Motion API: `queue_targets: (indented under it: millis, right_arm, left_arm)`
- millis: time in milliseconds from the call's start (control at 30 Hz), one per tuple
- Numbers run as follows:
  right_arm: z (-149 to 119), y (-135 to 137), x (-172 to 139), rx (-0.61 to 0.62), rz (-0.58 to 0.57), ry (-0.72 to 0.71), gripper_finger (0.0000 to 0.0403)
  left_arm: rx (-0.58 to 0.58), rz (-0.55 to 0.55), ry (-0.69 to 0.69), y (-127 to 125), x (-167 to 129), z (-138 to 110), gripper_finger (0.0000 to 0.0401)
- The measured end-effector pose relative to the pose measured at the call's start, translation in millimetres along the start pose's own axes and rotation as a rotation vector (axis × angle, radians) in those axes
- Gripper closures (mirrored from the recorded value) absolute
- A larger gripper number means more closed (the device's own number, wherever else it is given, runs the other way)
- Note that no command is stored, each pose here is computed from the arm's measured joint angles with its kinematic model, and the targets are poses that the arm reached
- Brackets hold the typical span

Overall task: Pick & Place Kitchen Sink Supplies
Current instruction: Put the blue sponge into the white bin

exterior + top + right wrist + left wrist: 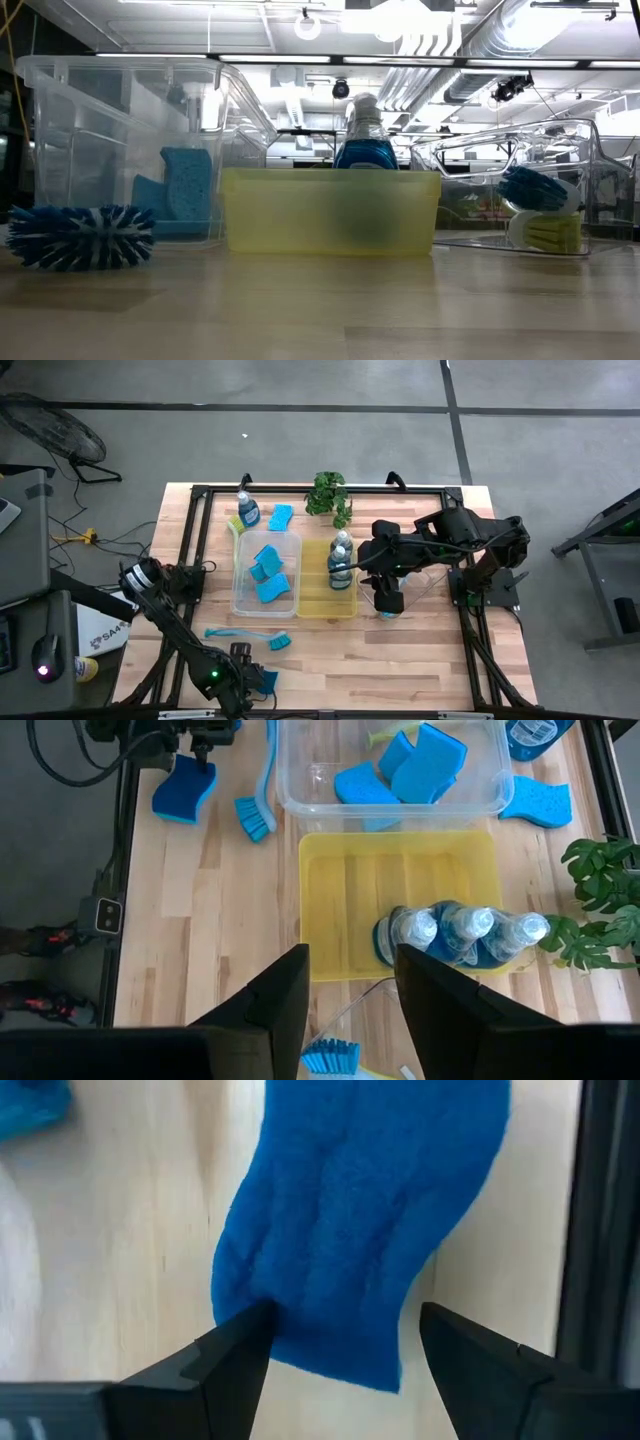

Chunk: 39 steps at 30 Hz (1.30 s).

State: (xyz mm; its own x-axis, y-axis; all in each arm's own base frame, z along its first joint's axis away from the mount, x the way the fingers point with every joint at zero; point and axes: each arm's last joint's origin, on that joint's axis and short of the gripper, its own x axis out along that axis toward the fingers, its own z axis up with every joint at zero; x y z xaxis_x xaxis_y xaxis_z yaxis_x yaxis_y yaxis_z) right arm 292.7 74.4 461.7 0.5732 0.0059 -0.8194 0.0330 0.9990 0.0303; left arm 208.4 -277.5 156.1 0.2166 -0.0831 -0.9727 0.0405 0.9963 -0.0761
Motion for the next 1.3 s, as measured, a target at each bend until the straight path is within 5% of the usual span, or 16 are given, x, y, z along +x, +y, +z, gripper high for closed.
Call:
queue_targets:
  millis: [267,833,1300]
  right_arm:
    - [0.1,-0.2,0.0,0.0,-0.009,-0.002,0.0261]
    - [0.0,-0.4,0.0,-0.008,-0.011,-0.002,0.0261]
    - [-0.5,-0.3,0.0,-0.002,-0.008,0.004,0.0261]
  left_arm:
    - [0.013,0.068,-0.024,0.7,10.5,-0.7,0.0172]
    - [-0.055,0.07,-0.007,2.4,12.5,-1.5,0.0387]
    - [-0.072,0.135,0.007,-5.8,-11.3,9.9,0.0389]
